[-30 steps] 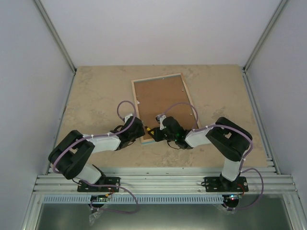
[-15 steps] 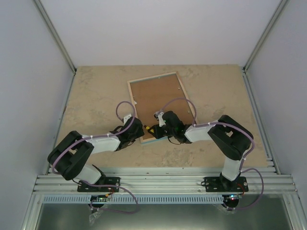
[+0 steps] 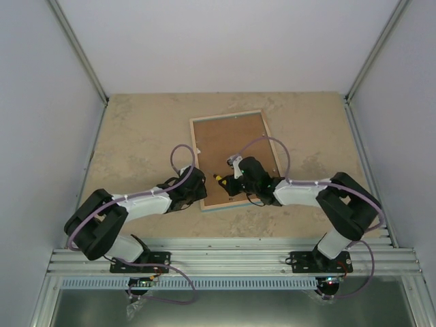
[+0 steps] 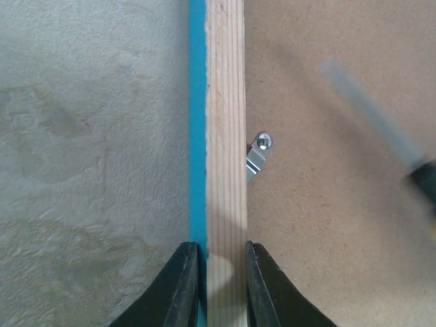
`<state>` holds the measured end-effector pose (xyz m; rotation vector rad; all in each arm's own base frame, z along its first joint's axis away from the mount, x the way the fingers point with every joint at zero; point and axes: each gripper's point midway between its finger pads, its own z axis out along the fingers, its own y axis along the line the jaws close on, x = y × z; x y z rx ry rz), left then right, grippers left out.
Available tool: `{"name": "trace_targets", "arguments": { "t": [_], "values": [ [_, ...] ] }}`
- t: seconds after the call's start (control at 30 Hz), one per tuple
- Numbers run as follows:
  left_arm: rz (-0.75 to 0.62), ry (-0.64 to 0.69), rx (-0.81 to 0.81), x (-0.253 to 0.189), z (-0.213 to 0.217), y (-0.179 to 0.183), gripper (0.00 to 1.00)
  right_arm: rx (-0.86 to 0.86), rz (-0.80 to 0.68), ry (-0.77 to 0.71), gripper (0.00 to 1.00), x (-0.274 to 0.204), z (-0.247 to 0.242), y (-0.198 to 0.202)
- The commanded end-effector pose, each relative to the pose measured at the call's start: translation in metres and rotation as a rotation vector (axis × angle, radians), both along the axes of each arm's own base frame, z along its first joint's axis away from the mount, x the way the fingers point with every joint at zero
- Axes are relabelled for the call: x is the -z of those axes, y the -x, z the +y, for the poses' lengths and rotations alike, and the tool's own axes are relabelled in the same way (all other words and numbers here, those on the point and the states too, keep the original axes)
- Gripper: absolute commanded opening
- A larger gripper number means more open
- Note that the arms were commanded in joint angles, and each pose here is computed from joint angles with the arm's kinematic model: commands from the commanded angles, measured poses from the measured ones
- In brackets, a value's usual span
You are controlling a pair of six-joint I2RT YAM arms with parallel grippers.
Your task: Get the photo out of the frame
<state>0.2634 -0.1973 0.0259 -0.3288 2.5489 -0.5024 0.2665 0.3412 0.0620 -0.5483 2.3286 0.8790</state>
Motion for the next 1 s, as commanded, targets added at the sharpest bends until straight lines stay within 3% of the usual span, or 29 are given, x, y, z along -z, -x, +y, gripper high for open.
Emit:
{"name": "trace_targets", "arguments": {
  "t": [0.0, 0.27, 0.97],
  "values": [
    [0.104, -0.067, 0.050, 0.014, 0.007, 0.022, 0.00, 0.098, -0.119, 0.015, 0.00, -0.023, -0.019, -0.018],
    [0.099, -0.046, 0.055, 0.011, 0.003, 0.021, 0.00, 0.076, -0.100, -0.020, 0.00, -0.016, -0.007, 0.007],
    [0.098, -0.033, 0.106, 0.012, -0.004, 0.023, 0.00, -0.035, -0.091, 0.052, 0.01, -0.002, 0.010, 0.018]
  ]
}}
